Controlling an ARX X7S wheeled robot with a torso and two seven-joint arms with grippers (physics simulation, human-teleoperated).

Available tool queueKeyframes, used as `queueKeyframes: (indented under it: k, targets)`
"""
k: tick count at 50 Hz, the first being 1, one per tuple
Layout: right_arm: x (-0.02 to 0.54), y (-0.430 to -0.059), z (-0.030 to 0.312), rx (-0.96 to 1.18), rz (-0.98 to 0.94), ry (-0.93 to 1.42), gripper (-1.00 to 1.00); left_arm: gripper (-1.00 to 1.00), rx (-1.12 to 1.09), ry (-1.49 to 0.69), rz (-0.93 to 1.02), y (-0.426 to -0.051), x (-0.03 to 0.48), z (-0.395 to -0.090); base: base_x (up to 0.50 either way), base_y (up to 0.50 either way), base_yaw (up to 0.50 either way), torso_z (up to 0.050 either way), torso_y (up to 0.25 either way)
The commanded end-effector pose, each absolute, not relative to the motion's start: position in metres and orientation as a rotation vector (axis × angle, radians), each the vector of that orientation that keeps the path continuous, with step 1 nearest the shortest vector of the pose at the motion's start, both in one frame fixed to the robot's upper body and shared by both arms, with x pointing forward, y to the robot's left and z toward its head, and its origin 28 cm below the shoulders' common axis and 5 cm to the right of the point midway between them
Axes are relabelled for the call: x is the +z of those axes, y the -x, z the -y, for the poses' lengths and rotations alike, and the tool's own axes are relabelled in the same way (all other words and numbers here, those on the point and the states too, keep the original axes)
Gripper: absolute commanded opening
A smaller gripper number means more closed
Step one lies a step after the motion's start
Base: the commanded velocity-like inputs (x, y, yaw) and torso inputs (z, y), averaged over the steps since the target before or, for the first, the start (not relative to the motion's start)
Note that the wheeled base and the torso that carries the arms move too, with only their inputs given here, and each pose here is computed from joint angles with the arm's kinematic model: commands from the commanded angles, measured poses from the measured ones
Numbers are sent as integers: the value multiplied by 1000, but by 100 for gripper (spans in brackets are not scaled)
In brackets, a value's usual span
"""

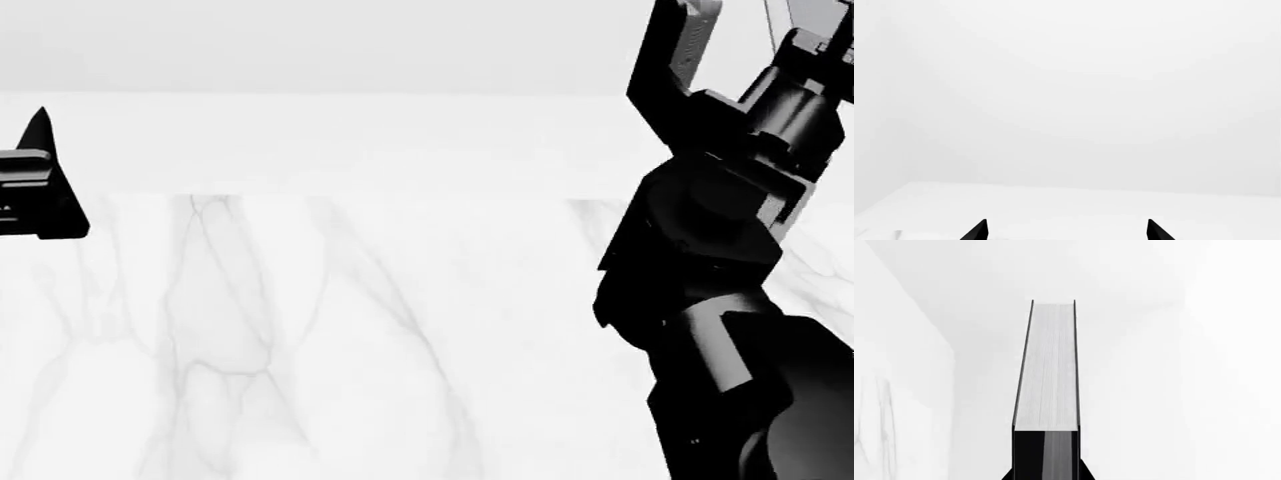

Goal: Pick up the book on the left and place it on top of the shelf.

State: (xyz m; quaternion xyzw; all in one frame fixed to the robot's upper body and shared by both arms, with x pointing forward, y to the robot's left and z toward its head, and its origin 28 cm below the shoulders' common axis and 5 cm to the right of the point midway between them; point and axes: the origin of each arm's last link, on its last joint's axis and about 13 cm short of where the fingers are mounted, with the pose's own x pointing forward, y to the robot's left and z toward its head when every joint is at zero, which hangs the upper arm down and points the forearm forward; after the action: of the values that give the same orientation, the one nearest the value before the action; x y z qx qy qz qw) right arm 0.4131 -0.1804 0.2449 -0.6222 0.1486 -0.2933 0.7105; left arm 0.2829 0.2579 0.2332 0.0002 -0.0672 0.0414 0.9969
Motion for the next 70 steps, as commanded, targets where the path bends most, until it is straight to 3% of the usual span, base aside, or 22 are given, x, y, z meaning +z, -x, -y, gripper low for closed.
queueKeyframes:
  k: [1, 8, 24, 70]
  targets:
    - [261, -398, 211, -878, -454, 1492, -100, 100, 85, 1, 135, -283, 234, -258, 0, 0, 0, 0, 10]
    - [254, -379, 238, -1019, -657, 1483, -100, 100, 88, 2, 136, -281, 233, -259, 0, 0, 0, 0, 1]
    - [237, -355, 261, -1168, -911, 1439, -100, 100, 93, 5, 133, -280, 230, -261, 0, 0, 0, 0, 1]
    - [182, -327, 280, -1173, -1172, 1281, -100, 100, 113, 10, 134, -276, 228, -266, 0, 0, 0, 0, 1]
